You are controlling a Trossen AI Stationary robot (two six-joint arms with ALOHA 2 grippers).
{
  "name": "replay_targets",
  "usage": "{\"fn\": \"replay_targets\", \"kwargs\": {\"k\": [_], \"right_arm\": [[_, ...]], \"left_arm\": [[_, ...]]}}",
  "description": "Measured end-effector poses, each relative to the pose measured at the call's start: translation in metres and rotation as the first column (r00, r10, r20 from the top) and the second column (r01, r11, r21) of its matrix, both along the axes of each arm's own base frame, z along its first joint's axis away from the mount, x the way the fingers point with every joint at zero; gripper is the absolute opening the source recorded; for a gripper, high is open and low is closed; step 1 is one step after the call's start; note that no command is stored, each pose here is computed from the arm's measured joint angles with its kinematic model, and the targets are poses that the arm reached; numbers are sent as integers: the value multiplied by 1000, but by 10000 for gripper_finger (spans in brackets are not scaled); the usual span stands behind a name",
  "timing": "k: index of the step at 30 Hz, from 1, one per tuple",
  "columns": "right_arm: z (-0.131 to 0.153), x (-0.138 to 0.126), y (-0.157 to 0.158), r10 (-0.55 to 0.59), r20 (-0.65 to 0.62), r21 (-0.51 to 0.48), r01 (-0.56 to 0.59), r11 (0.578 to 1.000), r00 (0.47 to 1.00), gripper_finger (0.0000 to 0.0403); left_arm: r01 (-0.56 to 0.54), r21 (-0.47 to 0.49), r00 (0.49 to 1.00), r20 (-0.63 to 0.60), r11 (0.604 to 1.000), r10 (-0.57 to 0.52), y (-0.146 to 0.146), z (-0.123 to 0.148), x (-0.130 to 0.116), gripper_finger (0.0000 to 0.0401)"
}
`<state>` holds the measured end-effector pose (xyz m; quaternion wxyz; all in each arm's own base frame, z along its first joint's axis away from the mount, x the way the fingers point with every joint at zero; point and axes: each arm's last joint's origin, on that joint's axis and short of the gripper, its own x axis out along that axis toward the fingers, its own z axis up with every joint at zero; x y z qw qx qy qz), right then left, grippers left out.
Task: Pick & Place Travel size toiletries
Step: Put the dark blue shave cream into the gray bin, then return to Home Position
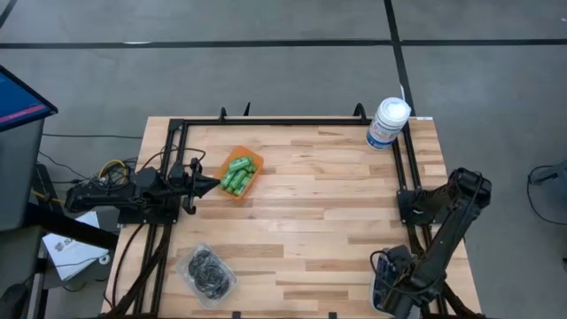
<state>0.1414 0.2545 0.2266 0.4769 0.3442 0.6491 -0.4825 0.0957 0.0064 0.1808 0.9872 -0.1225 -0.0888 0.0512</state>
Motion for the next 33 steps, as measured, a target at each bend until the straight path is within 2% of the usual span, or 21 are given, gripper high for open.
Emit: {"fn": "replay_targets", "kwargs": {"k": [5, 9, 17, 20, 22, 25, 27, 30, 33], "right_arm": [[-5, 0, 0, 5, 5, 10, -5, 1000, 1000, 60], [-5, 2, -1, 21, 7, 17, -21, 1000, 1000, 83], [-6, 4, 1, 41, 63, 15, -42, 999, 997, 199], [1, 10, 1, 74, 147, -15, -73, 997, 986, 236], [11, 18, -2, 125, 228, -61, -114, 992, 966, 247], [34, 32, -16, 229, 380, -172, -175, 969, 896, 245], [53, 42, -33, 305, 480, -271, -192, 943, 823, 237], [88, 53, -65, 447, 599, -445, -187, 876, 664, 216], [124, 56, -107, 588, 616, -607, -161, 779, 525, 175]], "left_arm": [[-1, 0, 1000, 0, 1000, 1, 0, 0, 0, 2], [-1, 0, 1000, 0, 1000, 1, 0, 0, 0, 2], [-3, -1, 1000, 0, 1000, 3, 0, 0, 0, 2], [-4, -1, 1000, 0, 1000, 4, 0, 0, 0, 2], [-4, -1, 1000, 0, 1000, 4, 0, 0, 0, 2], [-4, -1, 1000, 0, 1000, 4, 0, 0, 0, 2], [-4, -1, 1000, 0, 1000, 4, 0, 0, 0, 2], [-4, -1, 1000, 0, 1000, 4, 0, 0, 0, 2], [-4, -1, 1000, 0, 1000, 4, 0, 0, 0, 2]]}}
